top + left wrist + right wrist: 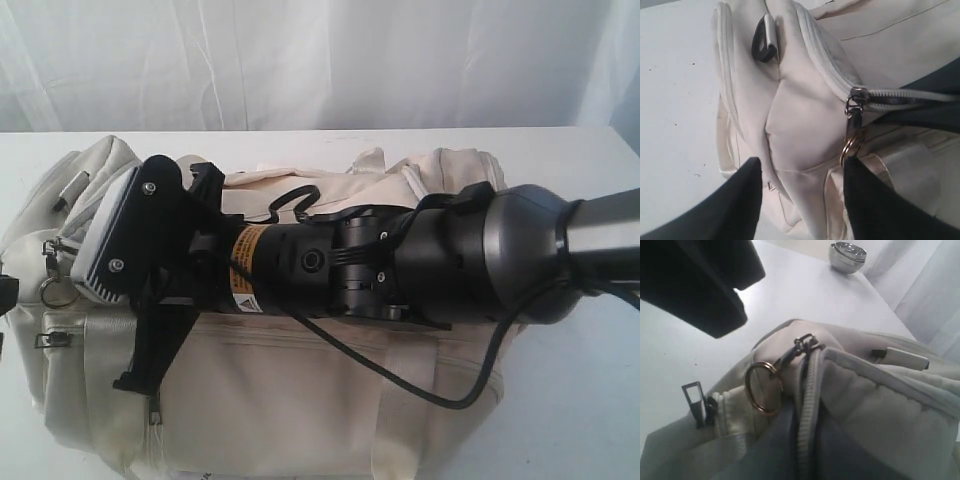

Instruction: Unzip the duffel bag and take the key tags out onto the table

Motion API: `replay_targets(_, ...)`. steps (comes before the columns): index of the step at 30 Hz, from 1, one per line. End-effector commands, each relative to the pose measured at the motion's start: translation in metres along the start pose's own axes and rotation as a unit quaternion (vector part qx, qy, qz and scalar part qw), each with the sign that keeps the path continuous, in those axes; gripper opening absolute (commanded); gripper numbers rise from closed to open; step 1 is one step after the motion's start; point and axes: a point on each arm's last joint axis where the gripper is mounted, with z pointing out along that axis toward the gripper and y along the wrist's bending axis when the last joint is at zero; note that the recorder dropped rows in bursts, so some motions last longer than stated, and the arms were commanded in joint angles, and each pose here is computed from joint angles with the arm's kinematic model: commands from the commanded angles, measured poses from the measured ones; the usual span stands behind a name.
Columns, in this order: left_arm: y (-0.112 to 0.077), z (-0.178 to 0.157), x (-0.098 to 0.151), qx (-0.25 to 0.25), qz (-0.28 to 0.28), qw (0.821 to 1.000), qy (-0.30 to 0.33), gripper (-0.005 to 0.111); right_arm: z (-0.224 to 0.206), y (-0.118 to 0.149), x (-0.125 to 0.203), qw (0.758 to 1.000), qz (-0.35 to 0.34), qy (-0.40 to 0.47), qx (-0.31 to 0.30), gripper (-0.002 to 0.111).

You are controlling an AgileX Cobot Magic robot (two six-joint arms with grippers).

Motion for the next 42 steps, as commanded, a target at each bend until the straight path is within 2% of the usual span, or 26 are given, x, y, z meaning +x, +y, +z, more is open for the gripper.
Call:
replay_targets(1, -0.002, 0.01, 0.001, -0.013, 0.021, 1.0, 0.016, 0.054, -0.004, -0.003, -0.008, 1.0, 0.02, -0.023, 0.004, 0.0)
replay_targets(14, -0.004, 0.028, 0.001, -0.052, 0.088, 0.994, 0.037, 0.054, -0.009, -0.005, -0.016, 0.999, 0.021, -0.033, 0.008, 0.0)
replay_targets(20, -0.011, 0.036, -0.003, -0.031, 0.114, 0.993, 0.019, 0.054, -0.011, -0.005, -0.018, 0.999, 0.03, -0.034, 0.009, 0.0)
replay_targets(23, -0.012, 0.038, -0.004, -0.034, 0.124, 0.991, 0.02, 0.054, -0.011, -0.005, -0.018, 0.998, 0.048, -0.034, 0.008, 0.0)
replay_targets(31, -0.01, 0.039, -0.006, -0.045, 0.148, 0.988, 0.01, 0.054, -0.01, -0.004, -0.016, 0.999, 0.037, -0.027, 0.002, 0.0)
replay_targets(36, -0.008, 0.039, -0.012, -0.061, 0.117, 0.991, -0.021, 0.052, -0.01, -0.001, -0.015, 0.999, 0.04, -0.021, -0.015, 0.0)
replay_targets(42, -0.007, 0.038, -0.016, -0.071, 0.094, 0.992, -0.044, 0.036, -0.01, -0.001, -0.015, 0.999, 0.037, -0.021, -0.017, 0.0)
